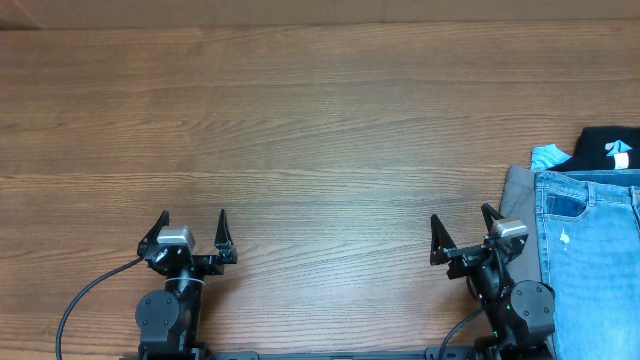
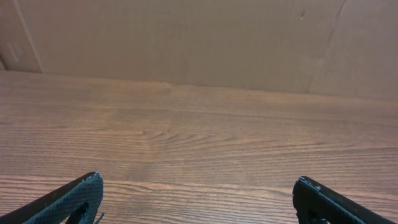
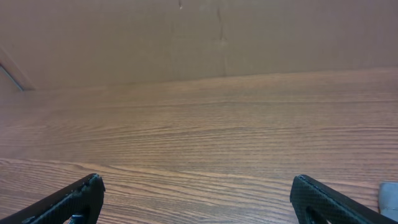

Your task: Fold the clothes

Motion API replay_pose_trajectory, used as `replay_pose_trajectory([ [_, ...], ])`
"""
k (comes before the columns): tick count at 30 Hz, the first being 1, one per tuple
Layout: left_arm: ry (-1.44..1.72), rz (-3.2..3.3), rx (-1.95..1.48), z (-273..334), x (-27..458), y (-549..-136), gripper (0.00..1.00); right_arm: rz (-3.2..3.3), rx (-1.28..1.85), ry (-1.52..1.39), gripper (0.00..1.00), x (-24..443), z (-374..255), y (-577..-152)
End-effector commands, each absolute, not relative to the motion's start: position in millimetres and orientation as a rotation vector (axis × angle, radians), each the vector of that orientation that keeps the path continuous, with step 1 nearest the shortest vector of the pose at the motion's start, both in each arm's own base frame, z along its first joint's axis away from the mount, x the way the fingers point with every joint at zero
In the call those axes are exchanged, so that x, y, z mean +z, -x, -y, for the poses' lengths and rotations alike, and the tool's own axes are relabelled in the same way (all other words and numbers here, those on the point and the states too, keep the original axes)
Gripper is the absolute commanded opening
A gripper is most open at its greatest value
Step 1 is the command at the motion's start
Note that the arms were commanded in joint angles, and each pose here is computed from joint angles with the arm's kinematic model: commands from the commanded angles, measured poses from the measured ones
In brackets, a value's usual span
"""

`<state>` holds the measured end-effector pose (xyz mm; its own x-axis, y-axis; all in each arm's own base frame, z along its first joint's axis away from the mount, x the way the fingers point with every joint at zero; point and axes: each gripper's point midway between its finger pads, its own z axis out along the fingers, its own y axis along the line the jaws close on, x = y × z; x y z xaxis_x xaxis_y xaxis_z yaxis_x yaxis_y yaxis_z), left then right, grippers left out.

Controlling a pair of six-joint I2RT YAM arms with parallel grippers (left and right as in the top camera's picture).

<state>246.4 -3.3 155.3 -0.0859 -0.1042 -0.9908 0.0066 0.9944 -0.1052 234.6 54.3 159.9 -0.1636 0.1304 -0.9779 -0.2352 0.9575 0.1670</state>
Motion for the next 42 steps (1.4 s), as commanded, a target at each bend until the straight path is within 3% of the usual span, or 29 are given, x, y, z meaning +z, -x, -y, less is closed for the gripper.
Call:
replay_pose_trajectory([
  [1,0.07,-1.648,-0.121,7,156,-246,1.0,-1.692,0.318,0.079,1.0,164,-53,-235],
  [23,0.092,-1.644,-0.085,1,157,-246,1.0,-1.681,0.319,0.08,1.0,166,-54,-235],
  [31,0.195,-1.638,-0.312,16,158,-246,1.0,-1.669,0.451,0.202,1.0,169,-79,-226],
  [37,0.138,-1.571,-0.436,33,186,-241,1.0,-1.596,0.559,0.204,1.0,200,-89,-218],
  [42,0.0,-1.473,-0.4,42,253,-223,1.0,-1.556,0.572,0.191,1.0,237,-88,-212],
])
